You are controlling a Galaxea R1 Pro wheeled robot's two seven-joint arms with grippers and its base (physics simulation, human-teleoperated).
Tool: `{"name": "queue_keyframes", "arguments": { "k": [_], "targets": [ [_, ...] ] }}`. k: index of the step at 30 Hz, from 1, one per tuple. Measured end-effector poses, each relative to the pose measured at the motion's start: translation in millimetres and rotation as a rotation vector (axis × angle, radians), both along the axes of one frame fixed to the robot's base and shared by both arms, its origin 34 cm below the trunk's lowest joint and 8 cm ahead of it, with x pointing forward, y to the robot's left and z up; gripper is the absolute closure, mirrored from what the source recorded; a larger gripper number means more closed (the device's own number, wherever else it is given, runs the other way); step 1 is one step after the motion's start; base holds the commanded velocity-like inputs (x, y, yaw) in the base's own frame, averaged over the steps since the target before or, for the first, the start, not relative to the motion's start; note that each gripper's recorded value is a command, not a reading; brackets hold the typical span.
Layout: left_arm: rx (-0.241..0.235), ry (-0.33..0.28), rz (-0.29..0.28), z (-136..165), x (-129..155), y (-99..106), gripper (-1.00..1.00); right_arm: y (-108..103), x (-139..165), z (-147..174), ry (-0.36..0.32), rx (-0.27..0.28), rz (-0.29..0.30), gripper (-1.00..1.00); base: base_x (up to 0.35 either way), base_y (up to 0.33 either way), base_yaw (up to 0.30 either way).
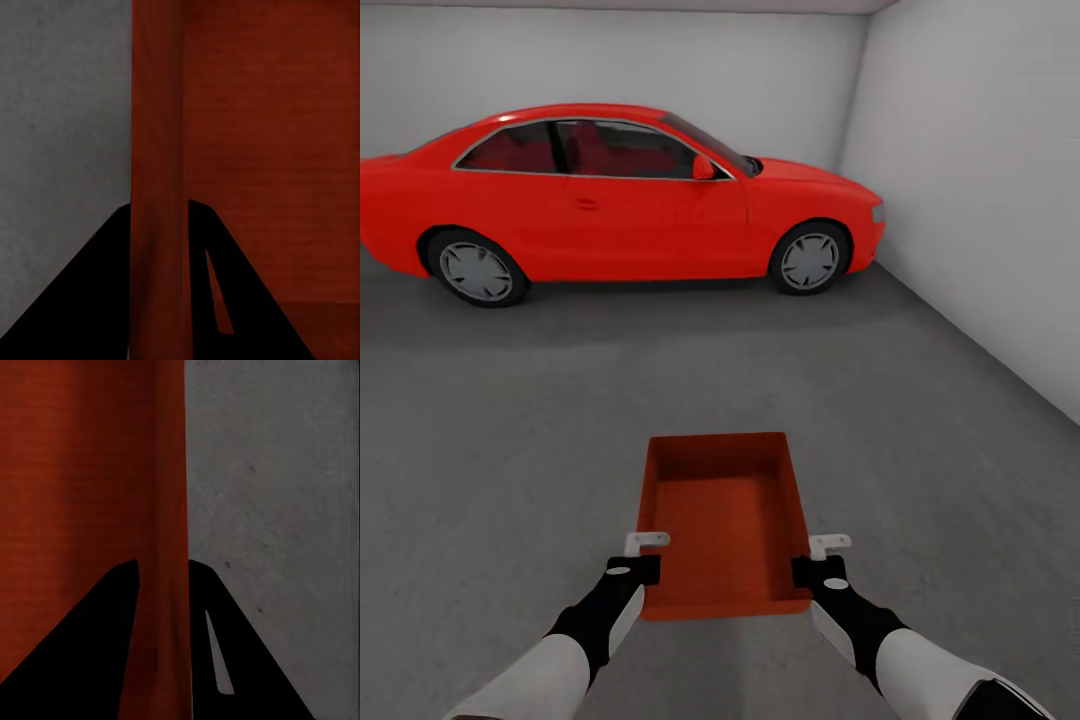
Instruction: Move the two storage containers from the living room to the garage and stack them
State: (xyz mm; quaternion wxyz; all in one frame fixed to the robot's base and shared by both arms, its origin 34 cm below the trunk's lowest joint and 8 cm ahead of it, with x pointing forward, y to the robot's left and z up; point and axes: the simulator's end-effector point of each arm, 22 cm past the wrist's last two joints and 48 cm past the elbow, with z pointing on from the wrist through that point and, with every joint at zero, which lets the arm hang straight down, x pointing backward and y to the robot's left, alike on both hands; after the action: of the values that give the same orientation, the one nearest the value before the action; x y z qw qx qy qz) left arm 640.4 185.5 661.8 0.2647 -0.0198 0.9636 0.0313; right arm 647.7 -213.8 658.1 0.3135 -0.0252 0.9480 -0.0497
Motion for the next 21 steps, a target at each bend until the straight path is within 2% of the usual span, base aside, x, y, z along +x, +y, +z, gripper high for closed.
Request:
{"name": "queue_keyframes", "arguments": {
  "k": [9,21],
  "targets": [
    [0.000,0.001,0.000,-0.3,-0.2,0.0,1.00,0.0,-0.2,-0.4,0.000,0.000,0.001,1.00,0.323,0.000,-0.052],
    [0.000,0.000,0.000,-0.4,-0.1,0.5,1.00,0.5,-0.1,-0.2,0.000,-0.002,0.000,1.00,0.323,0.000,-0.253]
  ]
}}
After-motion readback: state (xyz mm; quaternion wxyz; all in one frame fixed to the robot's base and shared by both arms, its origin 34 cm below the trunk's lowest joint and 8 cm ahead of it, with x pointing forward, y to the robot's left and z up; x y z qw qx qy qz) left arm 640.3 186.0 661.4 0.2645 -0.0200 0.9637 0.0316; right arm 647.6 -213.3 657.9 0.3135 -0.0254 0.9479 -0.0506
